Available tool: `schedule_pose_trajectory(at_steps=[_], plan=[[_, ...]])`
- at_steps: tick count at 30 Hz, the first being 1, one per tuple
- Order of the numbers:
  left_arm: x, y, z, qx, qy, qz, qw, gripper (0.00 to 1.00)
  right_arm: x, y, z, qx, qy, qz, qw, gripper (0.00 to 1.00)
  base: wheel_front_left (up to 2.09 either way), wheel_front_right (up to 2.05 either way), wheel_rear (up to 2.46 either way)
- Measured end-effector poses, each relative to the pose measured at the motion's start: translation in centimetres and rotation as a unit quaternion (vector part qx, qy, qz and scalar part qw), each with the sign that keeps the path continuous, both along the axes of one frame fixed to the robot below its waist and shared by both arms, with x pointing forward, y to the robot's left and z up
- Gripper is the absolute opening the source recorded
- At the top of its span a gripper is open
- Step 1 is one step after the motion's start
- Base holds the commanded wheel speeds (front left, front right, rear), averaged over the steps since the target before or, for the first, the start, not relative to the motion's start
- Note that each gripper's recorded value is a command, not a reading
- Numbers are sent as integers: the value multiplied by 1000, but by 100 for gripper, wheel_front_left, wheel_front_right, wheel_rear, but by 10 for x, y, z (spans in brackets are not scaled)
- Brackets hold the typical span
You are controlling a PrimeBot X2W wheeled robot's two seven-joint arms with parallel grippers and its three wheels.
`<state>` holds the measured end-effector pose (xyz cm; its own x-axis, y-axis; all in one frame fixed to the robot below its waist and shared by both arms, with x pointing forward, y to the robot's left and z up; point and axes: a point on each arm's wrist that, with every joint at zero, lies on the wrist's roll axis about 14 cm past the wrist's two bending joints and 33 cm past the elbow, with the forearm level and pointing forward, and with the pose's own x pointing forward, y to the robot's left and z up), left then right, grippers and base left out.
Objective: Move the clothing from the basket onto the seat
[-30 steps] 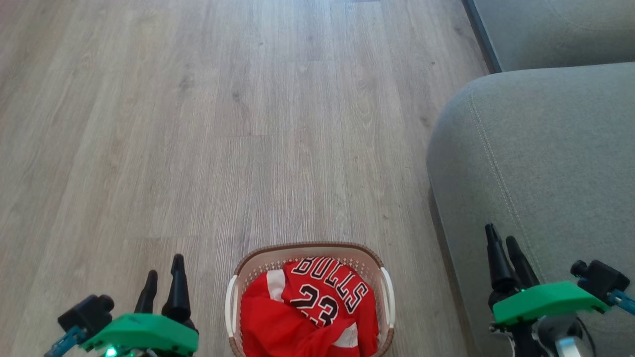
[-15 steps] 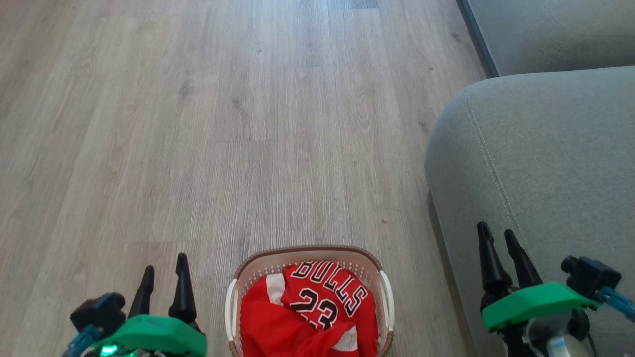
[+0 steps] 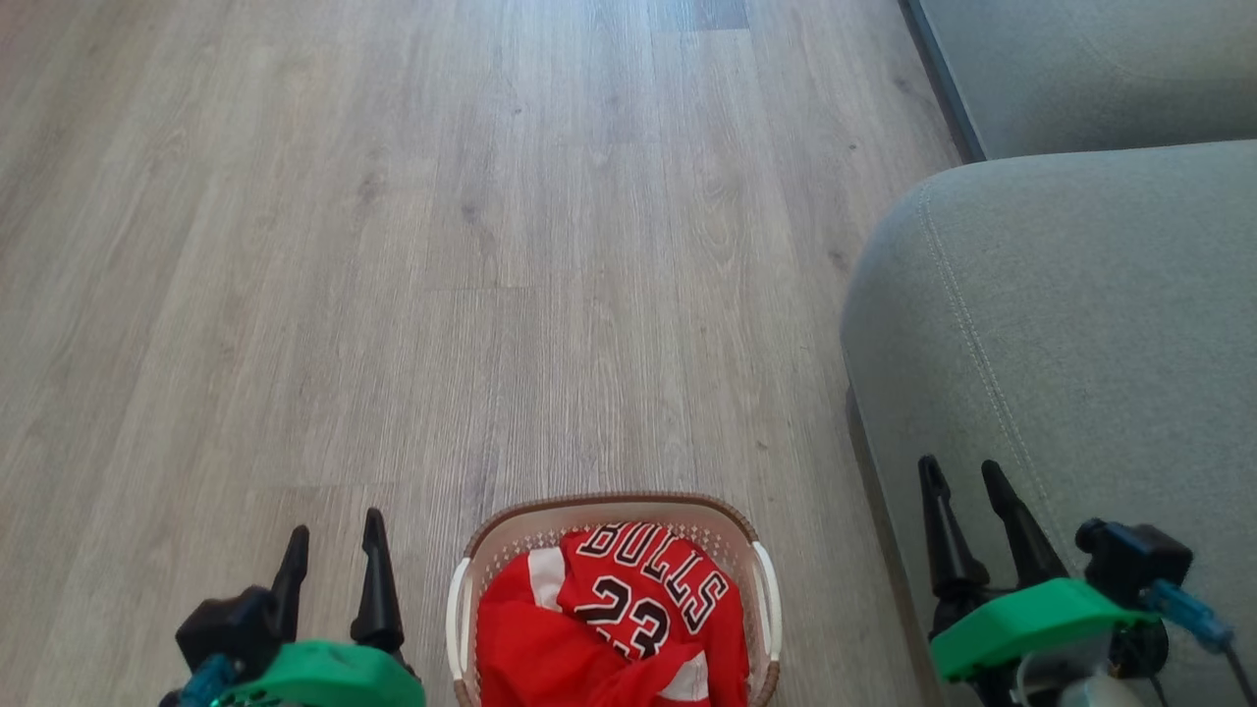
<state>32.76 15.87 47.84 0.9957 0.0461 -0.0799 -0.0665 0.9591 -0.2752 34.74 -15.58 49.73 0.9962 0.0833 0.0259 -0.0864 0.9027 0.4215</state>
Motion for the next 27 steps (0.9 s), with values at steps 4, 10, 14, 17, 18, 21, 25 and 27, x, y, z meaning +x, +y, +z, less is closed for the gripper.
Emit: schedule_pose_trajectory(at_steps=[4, 10, 14, 17, 18, 21, 25, 27], plan=[[-1, -1, 2, 23, -8, -1, 1000, 100, -2, 4, 0, -23, -5, 6, 1000, 100, 0, 0, 0], [-5, -3, 0, 55, -11, -5, 998, 100, -2, 8, 3, -58, -17, 14, 998, 100, 0, 0, 0], [-5, -3, 3, 78, -20, -7, 997, 100, -1, 11, 5, -80, -25, 19, 996, 100, 0, 0, 0], [-5, -4, 5, 94, -25, -8, 995, 100, -1, 13, 8, -96, -33, 23, 995, 100, 0, 0, 0], [-5, -4, 5, 100, -27, -8, 995, 100, -1, 13, 8, -101, -34, 24, 994, 100, 0, 0, 0], [-5, -5, 7, 118, -34, -12, 992, 100, -2, 16, 10, -118, -42, 28, 992, 100, 0, 0, 0], [-8, -6, 8, 135, -39, -16, 990, 100, -2, 18, 13, -134, -51, 31, 989, 100, 0, 0, 0], [-10, -8, 7, 146, -40, -19, 988, 100, -3, 20, 14, -145, -55, 35, 987, 100, 0, 0, 0]])
